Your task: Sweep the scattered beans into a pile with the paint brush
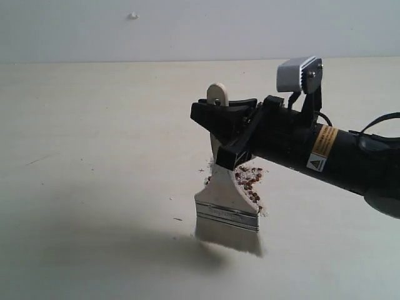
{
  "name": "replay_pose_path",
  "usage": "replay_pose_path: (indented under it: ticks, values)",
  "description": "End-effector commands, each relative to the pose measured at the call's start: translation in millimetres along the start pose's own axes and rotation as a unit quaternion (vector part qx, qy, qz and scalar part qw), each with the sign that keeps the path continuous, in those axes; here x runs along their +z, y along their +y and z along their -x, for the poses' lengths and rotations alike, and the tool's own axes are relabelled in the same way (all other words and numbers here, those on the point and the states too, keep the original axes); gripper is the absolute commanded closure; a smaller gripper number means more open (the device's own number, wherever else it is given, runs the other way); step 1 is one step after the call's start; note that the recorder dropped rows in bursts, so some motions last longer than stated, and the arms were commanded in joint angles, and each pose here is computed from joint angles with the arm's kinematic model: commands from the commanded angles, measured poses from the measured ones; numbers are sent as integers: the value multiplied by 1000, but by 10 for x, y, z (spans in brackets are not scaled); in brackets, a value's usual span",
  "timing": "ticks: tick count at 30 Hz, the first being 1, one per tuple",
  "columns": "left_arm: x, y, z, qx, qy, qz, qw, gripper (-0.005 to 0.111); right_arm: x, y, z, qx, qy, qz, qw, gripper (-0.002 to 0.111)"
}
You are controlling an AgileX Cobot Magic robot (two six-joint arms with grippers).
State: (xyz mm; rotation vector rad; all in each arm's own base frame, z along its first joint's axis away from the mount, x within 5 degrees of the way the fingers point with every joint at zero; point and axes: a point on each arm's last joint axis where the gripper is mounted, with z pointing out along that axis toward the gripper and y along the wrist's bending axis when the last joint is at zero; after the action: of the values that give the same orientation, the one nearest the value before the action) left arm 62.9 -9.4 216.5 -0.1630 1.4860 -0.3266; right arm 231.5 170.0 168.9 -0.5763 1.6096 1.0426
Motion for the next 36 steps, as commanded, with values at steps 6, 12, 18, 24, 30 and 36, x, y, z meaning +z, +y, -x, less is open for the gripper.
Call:
replay_pose_path:
  ticks: [6, 12, 18, 24, 30, 36]
  values:
    - [-5, 2, -7, -3, -2, 0, 1000, 107, 216, -76, -150, -8, 33, 53, 998, 108]
    - [-5, 2, -7, -3, -2, 0, 1000, 107, 249, -221, -266, -19, 29, 5, 999, 108]
    - [-5, 2, -7, -3, -2, 0, 1000, 107, 249, -325, -243, -53, 7, -47, 997, 108]
    - [-5, 2, -7, -3, -2, 0, 1000, 107, 243, -372, -219, -75, -3, -74, 994, 108]
    - [-5, 2, -7, -3, -2, 0, 1000, 107, 241, -386, -212, -78, -6, -82, 994, 108]
    - [-5, 2, -7, -3, -2, 0, 1000, 107, 236, -332, -169, 8, -13, -63, 998, 108]
